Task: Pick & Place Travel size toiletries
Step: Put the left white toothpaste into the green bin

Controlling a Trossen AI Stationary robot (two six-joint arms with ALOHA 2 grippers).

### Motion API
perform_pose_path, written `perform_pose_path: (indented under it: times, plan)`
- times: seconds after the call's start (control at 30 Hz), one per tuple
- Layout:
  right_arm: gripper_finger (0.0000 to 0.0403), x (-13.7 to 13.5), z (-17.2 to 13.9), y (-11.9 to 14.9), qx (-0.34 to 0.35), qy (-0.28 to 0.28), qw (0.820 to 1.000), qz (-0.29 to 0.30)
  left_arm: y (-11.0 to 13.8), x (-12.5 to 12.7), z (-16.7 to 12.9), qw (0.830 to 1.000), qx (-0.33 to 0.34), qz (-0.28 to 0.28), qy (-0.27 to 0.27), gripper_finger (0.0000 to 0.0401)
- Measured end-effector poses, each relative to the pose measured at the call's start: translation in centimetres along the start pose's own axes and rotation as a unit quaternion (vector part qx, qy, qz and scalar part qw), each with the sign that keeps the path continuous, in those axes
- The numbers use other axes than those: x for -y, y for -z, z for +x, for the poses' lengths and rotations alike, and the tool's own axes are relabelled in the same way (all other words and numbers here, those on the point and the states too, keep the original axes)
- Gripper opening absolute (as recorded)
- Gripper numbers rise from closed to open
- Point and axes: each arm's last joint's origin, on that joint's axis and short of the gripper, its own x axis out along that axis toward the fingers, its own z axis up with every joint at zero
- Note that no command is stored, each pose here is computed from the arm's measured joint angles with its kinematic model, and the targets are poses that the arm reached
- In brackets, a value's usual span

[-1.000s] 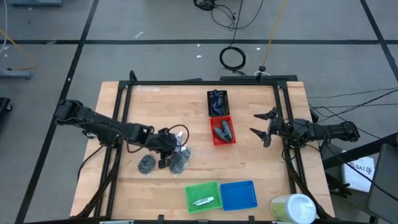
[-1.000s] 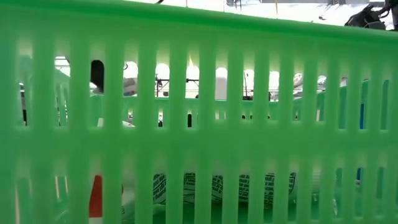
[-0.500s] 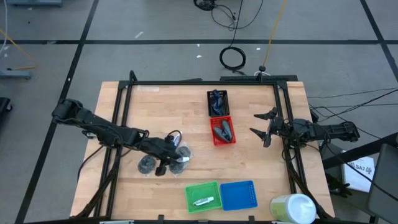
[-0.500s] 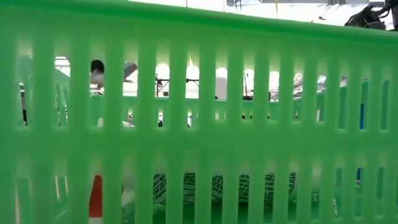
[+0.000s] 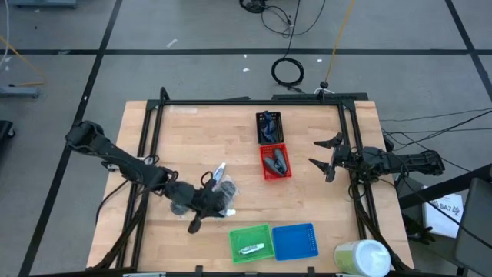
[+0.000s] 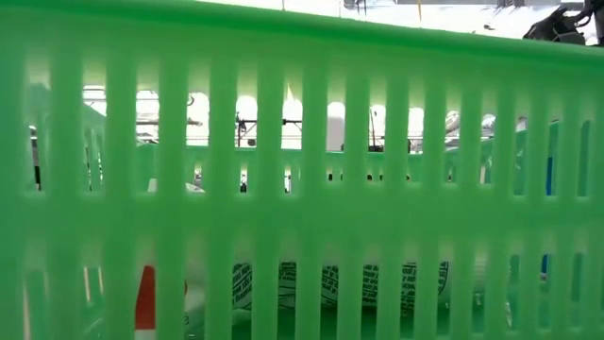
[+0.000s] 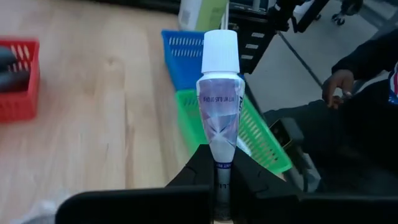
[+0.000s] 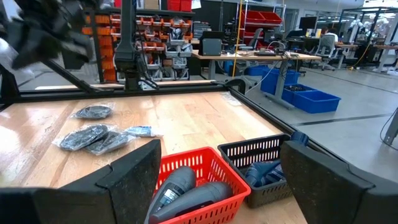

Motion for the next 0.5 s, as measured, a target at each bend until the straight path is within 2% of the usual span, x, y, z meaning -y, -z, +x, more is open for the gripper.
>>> perform_pose_path:
  times: [0.1, 0.33, 0.4, 0.5]
  plan:
    - [0.0318, 0.0, 0.0, 0.0, 0.000, 0.000, 1.000, 0.000, -1.9, 1.9, 0.1, 1.000, -0.001, 0.025, -0.013, 0.0008]
    - [0.0318, 0.0, 0.0, 0.0, 0.000, 0.000, 1.000, 0.000, -6.2, 5.0, 2.5, 0.995, -0.076, 0.048, -0.048, 0.0007]
    - [0.0318, 0.0, 0.0, 0.0, 0.000, 0.000, 1.000, 0.000, -7.2, 5.5, 3.9, 0.992, -0.103, 0.048, -0.057, 0.0008]
    - [0.0318, 0.0, 0.0, 0.0, 0.000, 0.000, 1.000, 0.000, -8.3, 5.6, 5.9, 0.987, -0.141, 0.019, -0.079, 0.0007]
